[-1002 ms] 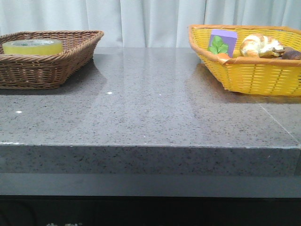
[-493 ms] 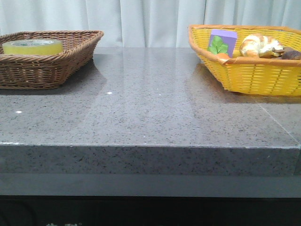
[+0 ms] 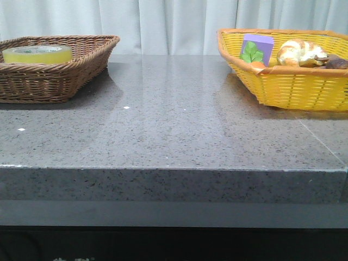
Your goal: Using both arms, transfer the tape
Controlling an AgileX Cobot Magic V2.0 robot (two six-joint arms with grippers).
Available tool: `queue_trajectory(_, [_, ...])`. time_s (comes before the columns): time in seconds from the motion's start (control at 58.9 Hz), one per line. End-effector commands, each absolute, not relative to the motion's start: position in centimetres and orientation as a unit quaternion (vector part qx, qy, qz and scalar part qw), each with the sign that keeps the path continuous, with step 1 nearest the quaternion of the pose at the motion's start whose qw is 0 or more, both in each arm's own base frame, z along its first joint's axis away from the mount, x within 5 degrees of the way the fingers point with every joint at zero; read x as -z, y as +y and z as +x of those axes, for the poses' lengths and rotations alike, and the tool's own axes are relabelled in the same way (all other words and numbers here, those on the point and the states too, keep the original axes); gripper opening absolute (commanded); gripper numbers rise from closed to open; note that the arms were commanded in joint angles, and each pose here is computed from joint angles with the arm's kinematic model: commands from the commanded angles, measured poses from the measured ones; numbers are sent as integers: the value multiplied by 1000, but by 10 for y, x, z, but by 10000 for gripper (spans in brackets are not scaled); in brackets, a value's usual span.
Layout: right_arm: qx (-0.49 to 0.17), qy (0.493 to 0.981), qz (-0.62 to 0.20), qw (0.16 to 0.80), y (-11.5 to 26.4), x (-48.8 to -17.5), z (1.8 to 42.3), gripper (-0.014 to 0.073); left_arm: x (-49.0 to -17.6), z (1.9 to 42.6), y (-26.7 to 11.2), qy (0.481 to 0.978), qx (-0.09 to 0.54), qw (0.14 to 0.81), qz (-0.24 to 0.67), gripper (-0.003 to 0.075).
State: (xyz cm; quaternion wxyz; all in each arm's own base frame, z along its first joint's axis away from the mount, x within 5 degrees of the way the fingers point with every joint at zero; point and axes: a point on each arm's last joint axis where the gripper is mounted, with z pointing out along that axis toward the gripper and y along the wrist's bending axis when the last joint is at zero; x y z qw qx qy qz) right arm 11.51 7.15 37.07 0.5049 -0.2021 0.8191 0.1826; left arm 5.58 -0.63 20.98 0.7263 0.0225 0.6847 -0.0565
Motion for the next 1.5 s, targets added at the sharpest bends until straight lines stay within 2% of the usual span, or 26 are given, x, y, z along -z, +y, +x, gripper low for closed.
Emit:
queue_trajectory(0.0, [-188, 796, -193, 543, 70, -385, 116, -66, -218, 53, -6, 642, 63, 764, 16, -20])
queue_trajectory(0.968, [-186, 794, -191, 546, 68, -383, 114, -66, -218, 54, -6, 643, 63, 763, 16, -20])
queue_trajectory(1.223, [-105, 748, -88, 650, 28, -359, 98, -66, -218, 54, -6, 643, 63, 763, 16, -20])
queue_trajectory(1.325, [-54, 714, -59, 696, 14, -337, 85, -66, -218, 54, -6, 643, 63, 763, 16, -20])
queue_trajectory(1.478, [-14, 673, -23, 739, 4, -301, 67, -66, -218, 54, -6, 643, 63, 763, 16, -20])
